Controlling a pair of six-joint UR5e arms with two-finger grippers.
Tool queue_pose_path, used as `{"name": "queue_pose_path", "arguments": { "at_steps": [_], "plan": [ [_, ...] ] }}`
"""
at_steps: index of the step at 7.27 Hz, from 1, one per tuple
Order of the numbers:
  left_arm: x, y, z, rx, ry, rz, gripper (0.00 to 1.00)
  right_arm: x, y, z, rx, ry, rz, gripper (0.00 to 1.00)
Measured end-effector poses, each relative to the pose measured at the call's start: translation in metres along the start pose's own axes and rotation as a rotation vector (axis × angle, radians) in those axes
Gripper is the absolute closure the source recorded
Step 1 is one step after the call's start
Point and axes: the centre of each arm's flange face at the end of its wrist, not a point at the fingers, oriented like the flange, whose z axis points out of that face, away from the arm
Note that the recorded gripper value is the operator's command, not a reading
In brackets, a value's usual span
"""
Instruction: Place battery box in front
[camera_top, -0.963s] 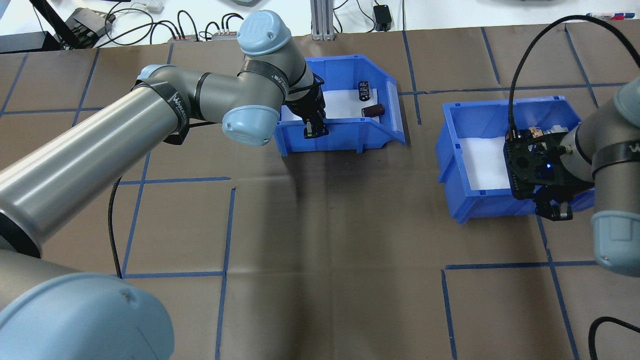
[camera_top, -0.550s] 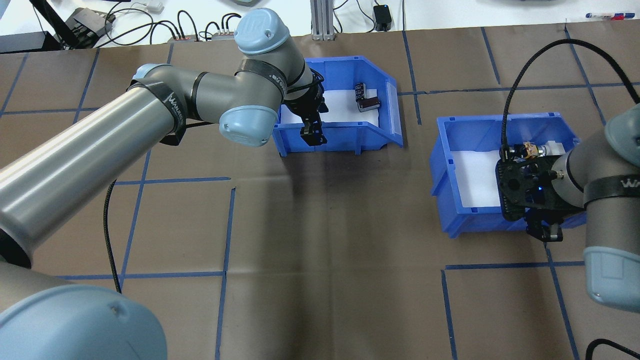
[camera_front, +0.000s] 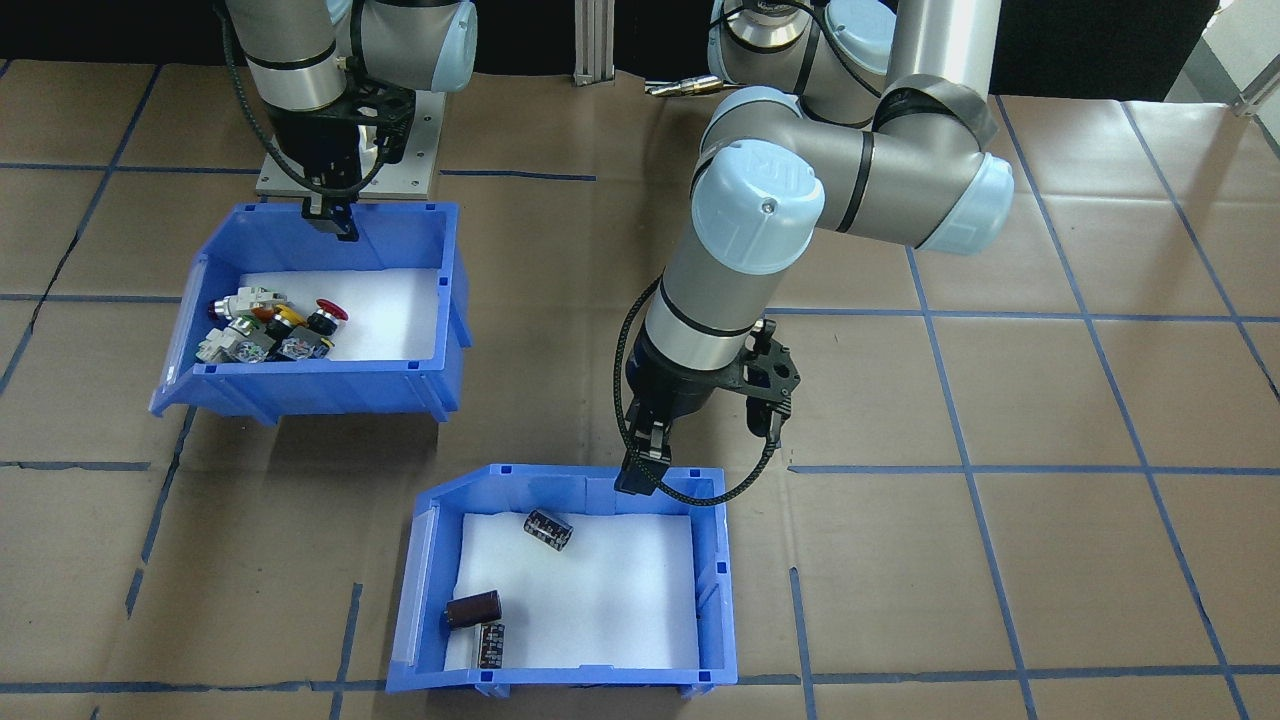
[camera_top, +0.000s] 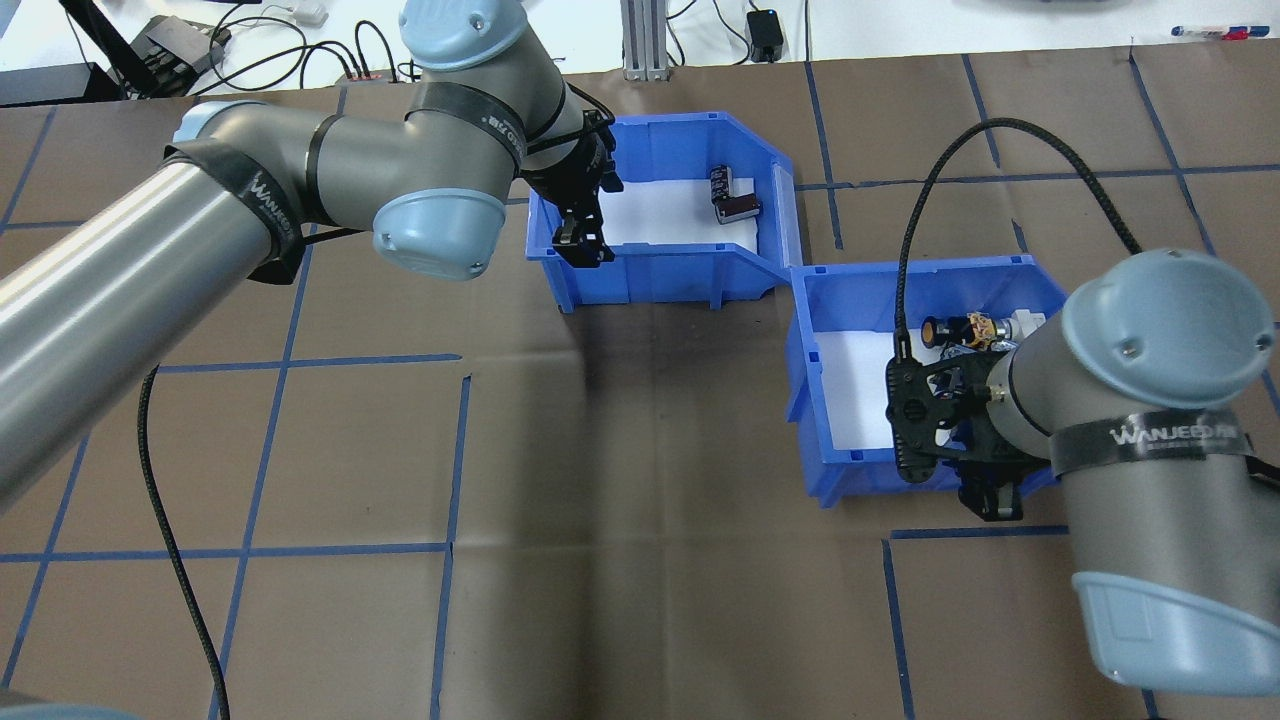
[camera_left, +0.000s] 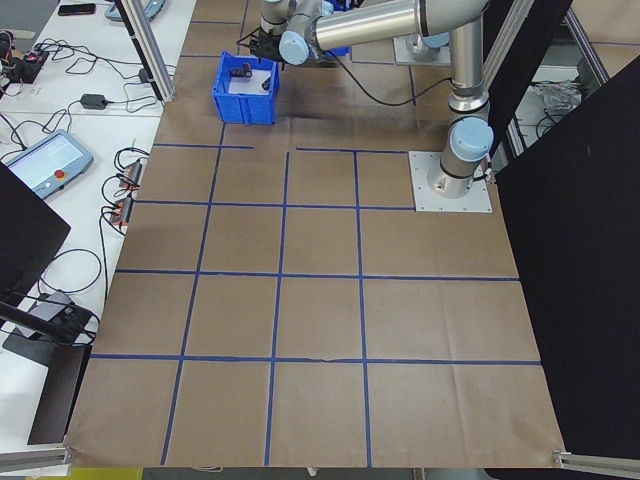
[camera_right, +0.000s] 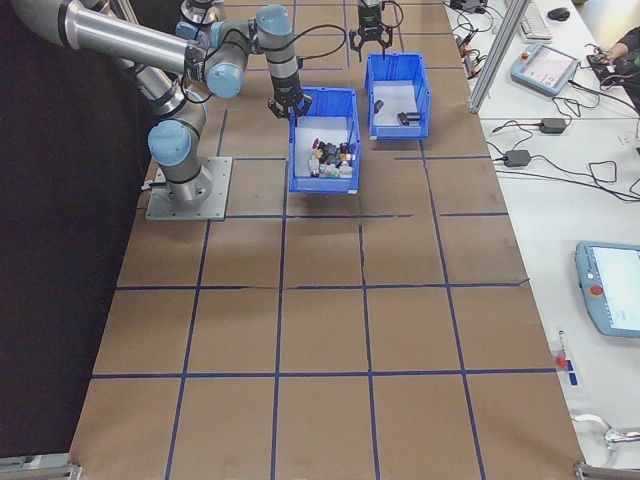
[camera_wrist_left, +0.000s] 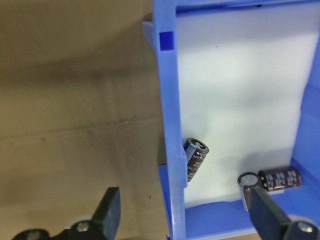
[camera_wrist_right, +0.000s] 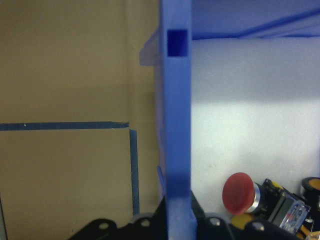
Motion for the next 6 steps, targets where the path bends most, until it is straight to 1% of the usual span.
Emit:
{"name": "queue_pose_path", "arguments": {
  "at_steps": [1, 2, 3, 4, 5, 6],
  "plan": [
    [-0.010, -0.010, -0.022, 0.036, -0.038, 0.129, 0.01, -0.012, -0.020, 0.005, 0.005, -0.008, 0.000, 1.00],
    [-0.023, -0.024, -0.049, 0.056, -0.089, 0.268, 0.01, -0.022, -0.037, 0.007, 0.011, -0.010, -0.001, 1.00],
    [-0.039, -0.040, -0.075, 0.063, -0.147, 0.418, 0.01, -0.031, -0.053, 0.008, 0.015, -0.014, -0.003, 1.00],
    [-0.056, -0.055, -0.096, 0.048, -0.205, 0.557, 0.01, -0.038, -0.068, 0.010, 0.019, -0.017, -0.003, 1.00],
    [-0.072, -0.070, -0.115, 0.032, -0.252, 0.707, 0.01, -0.045, -0.085, 0.011, 0.024, -0.012, -0.004, 1.00],
    [-0.082, -0.086, -0.132, 0.056, -0.294, 0.849, 0.00, -0.051, -0.104, 0.014, 0.034, 0.001, -0.005, 1.00]
  ]
}}
